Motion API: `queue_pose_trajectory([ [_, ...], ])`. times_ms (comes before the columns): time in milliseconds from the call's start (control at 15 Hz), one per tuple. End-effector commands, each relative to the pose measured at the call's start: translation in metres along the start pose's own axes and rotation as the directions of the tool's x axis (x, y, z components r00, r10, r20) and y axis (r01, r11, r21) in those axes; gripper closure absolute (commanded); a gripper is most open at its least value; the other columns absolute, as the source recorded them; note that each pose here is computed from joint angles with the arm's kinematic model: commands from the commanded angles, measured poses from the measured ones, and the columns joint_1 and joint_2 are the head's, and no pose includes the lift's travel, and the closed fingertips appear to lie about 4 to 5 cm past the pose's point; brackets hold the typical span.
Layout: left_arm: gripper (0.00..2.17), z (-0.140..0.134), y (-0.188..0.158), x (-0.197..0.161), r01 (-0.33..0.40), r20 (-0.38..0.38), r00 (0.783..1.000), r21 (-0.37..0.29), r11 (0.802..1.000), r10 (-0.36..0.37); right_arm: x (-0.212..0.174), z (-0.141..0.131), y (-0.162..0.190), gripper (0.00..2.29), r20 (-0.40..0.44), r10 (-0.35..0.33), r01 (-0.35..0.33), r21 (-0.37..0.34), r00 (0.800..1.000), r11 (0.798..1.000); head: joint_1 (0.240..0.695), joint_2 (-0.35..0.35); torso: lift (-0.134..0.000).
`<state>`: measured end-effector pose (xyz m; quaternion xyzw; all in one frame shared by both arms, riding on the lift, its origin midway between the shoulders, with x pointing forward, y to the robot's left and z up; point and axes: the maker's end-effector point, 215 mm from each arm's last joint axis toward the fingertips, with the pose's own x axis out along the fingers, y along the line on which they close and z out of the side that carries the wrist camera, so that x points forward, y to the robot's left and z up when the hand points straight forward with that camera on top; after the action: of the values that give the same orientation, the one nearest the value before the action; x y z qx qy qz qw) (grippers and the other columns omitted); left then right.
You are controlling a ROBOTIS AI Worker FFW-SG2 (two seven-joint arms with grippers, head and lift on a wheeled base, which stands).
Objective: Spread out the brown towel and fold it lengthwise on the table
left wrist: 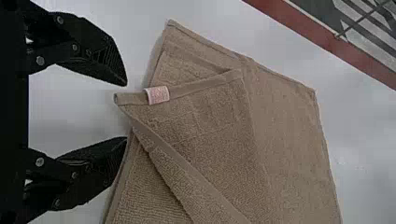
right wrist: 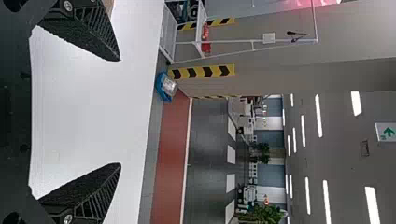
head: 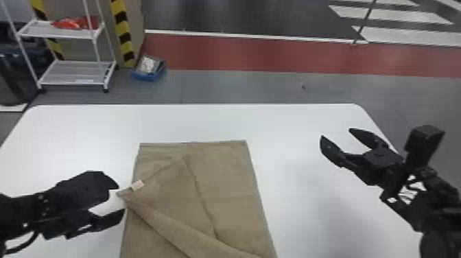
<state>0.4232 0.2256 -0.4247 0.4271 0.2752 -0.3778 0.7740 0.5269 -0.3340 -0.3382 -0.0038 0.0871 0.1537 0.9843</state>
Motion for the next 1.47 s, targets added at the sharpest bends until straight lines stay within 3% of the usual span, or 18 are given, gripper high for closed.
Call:
queue_pose_trajectory([
  [0, 0.61, 0.004, -0.003, 0.003, 0.002, 0.004, 1.000, 0.007, 1.000, -0.002, -0.001, 0.001, -0.003, 0.07, 0.001, -0.005, 0.005, 0.000, 1.000, 1.000, 0.695, -0.125, -0.125],
  [400, 0.61, 0.006, -0.008, 0.008, 0.018, 0.002, 1.000, 0.030, 0.999, -0.018, -0.001, 0.002, -0.004, 0.07, 0.007, -0.007, 0.007, 0.004, 1.000, 1.000, 0.695, -0.141, -0.125],
  [533, 0.94, 0.004, -0.009, 0.011, 0.024, -0.009, 1.000, 0.054, 0.998, -0.024, -0.002, 0.003, -0.005, 0.07, 0.009, -0.009, 0.009, 0.004, 1.000, 1.000, 0.695, -0.144, -0.125],
  [867, 1.00, -0.001, -0.009, 0.011, 0.019, -0.026, 1.000, 0.068, 0.998, -0.017, -0.004, 0.004, -0.009, 0.07, 0.012, -0.016, 0.016, 0.003, 1.000, 1.000, 0.695, -0.145, -0.125],
  [933, 1.26, 0.002, -0.009, 0.010, 0.020, -0.021, 1.000, 0.076, 0.997, -0.018, -0.003, 0.006, -0.009, 0.07, 0.013, -0.017, 0.017, -0.005, 1.000, 1.000, 0.695, -0.145, -0.125],
  [1000, 1.75, 0.002, -0.005, 0.010, -0.002, -0.018, 1.000, 0.073, 0.997, 0.004, 0.002, 0.011, -0.008, 0.07, 0.013, -0.013, 0.013, -0.032, 1.000, 0.999, 0.695, -0.144, -0.125],
  [1133, 1.82, 0.004, -0.003, 0.009, -0.019, -0.016, 1.000, 0.068, 0.997, 0.020, 0.015, 0.016, 0.000, 0.07, -0.019, 0.008, -0.011, -0.145, 1.000, 0.989, 0.695, -0.144, -0.125],
  [1267, 1.82, 0.008, -0.004, 0.004, -0.018, -0.013, 1.000, 0.076, 0.997, 0.019, 0.033, 0.022, 0.016, 0.07, -0.076, 0.040, -0.061, -0.314, 0.996, 0.947, 0.695, -0.126, -0.125],
  [1333, 1.82, 0.010, -0.004, 0.003, -0.019, -0.011, 1.000, 0.072, 0.997, 0.020, 0.043, 0.023, 0.024, 0.07, -0.122, 0.051, -0.097, -0.419, 0.991, 0.903, 0.695, -0.118, -0.125],
  [1400, 1.82, 0.010, -0.006, 0.002, -0.018, -0.011, 1.000, 0.068, 0.998, 0.019, 0.051, 0.020, 0.033, 0.06, -0.184, 0.059, -0.151, -0.537, 0.981, 0.830, 0.695, -0.109, -0.125],
])
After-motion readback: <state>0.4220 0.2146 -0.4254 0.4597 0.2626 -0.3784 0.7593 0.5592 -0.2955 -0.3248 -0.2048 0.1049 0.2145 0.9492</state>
